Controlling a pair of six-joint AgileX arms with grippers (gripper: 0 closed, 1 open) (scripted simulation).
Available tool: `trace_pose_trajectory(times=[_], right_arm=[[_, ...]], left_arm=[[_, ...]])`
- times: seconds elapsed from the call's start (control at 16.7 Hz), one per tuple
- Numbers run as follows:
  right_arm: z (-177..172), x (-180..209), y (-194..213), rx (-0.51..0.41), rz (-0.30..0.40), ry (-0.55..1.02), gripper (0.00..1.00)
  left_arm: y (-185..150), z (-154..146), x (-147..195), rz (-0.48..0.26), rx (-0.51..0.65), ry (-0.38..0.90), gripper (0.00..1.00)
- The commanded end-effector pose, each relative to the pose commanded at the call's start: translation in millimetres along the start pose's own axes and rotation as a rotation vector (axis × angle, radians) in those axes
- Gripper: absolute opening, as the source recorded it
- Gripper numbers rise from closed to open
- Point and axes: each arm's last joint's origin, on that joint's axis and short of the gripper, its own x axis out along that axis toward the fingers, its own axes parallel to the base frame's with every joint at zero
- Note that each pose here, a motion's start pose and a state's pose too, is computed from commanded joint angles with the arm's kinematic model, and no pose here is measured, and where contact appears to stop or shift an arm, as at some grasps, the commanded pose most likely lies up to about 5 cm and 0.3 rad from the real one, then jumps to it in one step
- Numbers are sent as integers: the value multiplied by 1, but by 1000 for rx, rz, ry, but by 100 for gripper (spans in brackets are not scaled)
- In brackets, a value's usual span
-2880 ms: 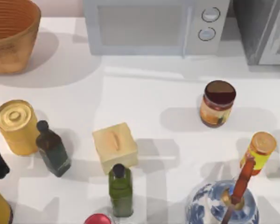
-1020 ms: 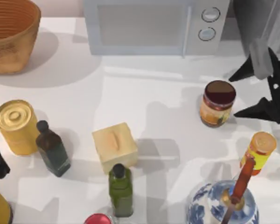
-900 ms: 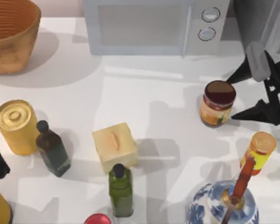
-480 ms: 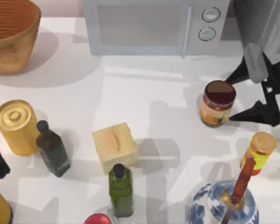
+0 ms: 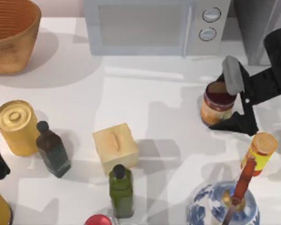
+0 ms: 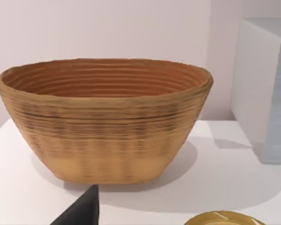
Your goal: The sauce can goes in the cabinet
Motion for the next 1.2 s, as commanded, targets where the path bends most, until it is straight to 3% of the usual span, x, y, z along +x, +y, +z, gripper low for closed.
trace_pose_trajectory(times=[0.36, 1.14, 1.2], right_arm=[[5, 6, 1, 0, 0, 0, 100], [5, 6, 1, 0, 0, 0, 2], [5, 6, 1, 0, 0, 0, 0]], left_arm=[[0, 0, 0, 0, 0, 0, 100], [0, 0, 0, 0, 0, 0, 100], [0, 0, 0, 0, 0, 0, 100]])
